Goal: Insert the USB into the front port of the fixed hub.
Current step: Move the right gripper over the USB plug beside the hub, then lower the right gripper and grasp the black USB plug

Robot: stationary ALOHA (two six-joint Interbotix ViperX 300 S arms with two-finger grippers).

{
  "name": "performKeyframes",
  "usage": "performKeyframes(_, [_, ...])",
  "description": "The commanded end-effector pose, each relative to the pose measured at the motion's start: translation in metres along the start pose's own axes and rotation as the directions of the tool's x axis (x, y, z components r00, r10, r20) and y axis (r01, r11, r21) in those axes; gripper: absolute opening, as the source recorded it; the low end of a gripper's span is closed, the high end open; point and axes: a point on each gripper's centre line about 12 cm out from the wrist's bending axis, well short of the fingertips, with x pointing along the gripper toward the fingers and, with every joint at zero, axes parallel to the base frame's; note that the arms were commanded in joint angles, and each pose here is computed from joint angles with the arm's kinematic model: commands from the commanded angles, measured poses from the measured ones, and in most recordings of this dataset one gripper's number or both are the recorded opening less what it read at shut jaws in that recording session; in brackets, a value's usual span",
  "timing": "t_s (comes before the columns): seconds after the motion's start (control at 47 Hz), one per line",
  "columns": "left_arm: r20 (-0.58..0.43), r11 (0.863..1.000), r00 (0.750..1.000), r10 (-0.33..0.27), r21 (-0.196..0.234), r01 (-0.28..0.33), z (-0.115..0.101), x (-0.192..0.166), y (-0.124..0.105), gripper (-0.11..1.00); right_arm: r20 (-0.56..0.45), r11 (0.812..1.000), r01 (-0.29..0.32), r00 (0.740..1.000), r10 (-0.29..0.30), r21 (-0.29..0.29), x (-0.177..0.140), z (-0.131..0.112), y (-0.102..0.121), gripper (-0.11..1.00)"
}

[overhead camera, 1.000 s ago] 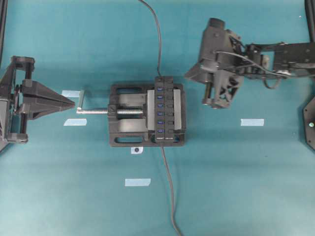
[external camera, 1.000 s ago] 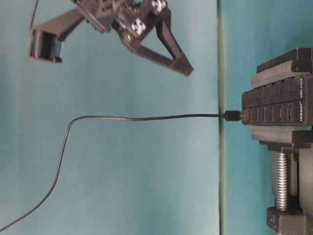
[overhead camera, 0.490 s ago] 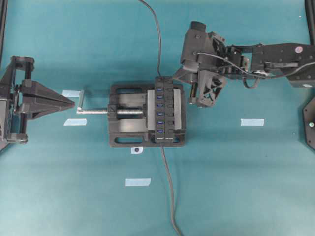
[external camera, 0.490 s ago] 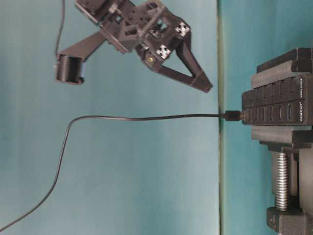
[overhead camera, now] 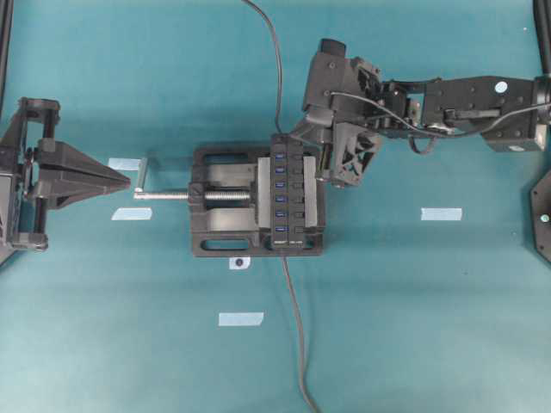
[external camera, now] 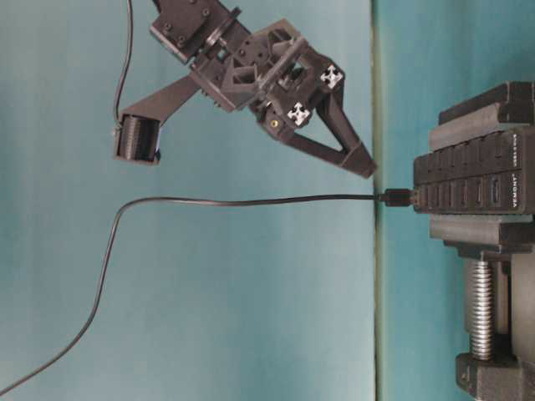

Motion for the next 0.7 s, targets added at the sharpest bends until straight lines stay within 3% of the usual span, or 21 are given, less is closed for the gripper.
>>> performKeyframes(0.0, [0.021, 1.000, 1.000, -0.002, 0.000, 0.002, 0.008, 0.000, 0.000, 0.00, 0.037, 1.000, 0.003, 0.999, -0.003, -0.008, -0.005, 0.012, -0.001, -0.05])
performKeyframes(0.447, [0.020, 1.000, 1.000, 0.000, 0.000, 0.000, 0.007, 0.000, 0.000, 0.00, 0.052, 1.000, -0.003, 0.999, 0.003, -0.003, 0.000, 0.013, 0.001, -0.05])
performKeyframes(0.681, [0.020, 1.000, 1.000, -0.002, 0.000, 0.002, 0.006, 0.000, 0.000, 0.00, 0.067, 1.000, -0.004, 0.998, 0.002, 0.017, -0.002, 0.023, 0.000, 0.00])
